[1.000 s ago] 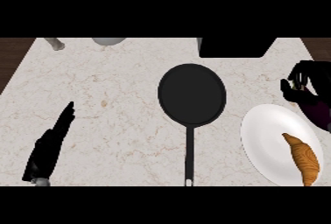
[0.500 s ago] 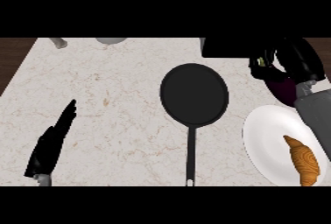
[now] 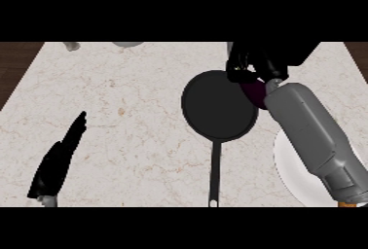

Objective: Pick the eggplant from the plate and place it in the pan

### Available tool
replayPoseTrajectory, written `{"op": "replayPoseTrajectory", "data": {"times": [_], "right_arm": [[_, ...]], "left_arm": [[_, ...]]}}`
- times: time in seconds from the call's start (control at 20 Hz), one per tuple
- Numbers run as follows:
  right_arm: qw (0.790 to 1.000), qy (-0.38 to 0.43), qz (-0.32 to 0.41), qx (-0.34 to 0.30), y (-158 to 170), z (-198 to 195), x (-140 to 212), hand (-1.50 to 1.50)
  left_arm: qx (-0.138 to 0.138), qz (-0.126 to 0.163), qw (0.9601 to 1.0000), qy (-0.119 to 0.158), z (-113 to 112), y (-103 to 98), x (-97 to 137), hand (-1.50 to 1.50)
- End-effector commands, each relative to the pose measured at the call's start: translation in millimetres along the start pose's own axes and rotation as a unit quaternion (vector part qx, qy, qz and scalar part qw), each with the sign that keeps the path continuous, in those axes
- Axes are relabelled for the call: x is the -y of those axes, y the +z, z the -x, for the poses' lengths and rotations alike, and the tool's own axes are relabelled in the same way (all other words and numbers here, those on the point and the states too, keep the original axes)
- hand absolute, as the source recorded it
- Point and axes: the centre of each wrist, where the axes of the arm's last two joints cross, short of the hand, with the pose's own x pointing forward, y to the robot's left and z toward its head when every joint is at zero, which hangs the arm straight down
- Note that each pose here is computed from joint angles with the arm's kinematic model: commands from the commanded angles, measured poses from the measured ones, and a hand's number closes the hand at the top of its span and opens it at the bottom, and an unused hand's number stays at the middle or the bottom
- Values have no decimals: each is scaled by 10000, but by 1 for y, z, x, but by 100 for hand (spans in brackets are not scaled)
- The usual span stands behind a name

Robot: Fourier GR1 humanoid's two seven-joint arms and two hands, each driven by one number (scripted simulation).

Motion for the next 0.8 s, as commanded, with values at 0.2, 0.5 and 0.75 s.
{"op": "replayPoseTrajectory", "data": {"times": [0.2, 0.5, 0.75], "right_arm": [[9970, 325, -674, -184, -15, -5, -58, 150], [9758, -1062, -1608, -1034, -3, -13, -101, 150], [9565, -1917, -1771, -1303, 1, -9, -111, -150]], "left_arm": [[77, 139, 9999, -18, 3, 12, -2, 0], [143, 207, 9997, -23, -14, -1, 1, 0], [187, 175, 9996, 95, -16, -8, 15, 0]]}}
